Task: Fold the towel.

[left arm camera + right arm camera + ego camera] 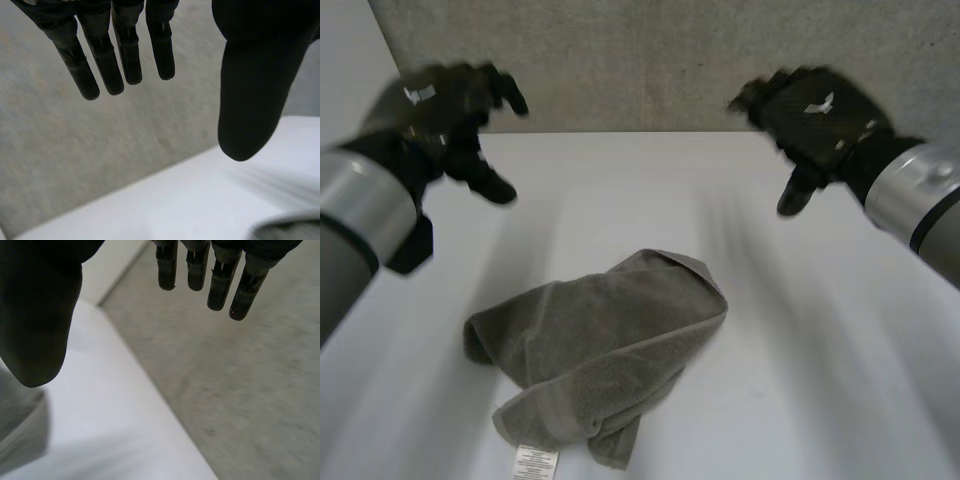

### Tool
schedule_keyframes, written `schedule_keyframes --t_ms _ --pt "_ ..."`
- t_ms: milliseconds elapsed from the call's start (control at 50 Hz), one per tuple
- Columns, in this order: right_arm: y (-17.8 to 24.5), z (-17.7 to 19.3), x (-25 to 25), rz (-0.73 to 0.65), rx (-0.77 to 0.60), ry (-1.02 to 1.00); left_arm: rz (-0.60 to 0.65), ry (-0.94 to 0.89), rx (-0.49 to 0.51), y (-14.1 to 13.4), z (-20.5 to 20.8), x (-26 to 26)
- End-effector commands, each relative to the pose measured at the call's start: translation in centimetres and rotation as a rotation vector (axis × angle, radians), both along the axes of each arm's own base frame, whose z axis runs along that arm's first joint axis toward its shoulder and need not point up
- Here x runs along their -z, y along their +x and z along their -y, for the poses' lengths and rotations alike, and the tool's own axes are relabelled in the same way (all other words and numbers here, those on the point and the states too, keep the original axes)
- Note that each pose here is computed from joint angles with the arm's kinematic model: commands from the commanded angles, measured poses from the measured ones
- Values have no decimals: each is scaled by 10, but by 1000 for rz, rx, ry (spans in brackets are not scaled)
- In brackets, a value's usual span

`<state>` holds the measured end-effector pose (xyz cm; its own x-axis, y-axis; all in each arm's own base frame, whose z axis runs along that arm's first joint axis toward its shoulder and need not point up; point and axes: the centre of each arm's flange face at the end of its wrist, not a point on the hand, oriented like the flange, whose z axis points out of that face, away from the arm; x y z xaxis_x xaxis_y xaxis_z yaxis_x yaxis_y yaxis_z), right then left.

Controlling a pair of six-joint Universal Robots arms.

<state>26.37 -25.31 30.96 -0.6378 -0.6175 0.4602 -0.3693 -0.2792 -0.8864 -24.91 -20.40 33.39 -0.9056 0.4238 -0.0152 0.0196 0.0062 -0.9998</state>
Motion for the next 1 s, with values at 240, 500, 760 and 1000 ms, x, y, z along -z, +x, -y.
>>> schedule_keyframes --t_ms 240,500,760,1000 --pt "16 -11 121 -241 -199 395 147 383 183 6 -65 117" --pt "27 -8 165 -258 -233 459 216 491 171 -4 -50 167" --pt "48 -11 171 -219 -248 348 281 530 94 -10 -29 202" --pt "67 52 104 -46 -17 37 173 115 95 -48 31 100"
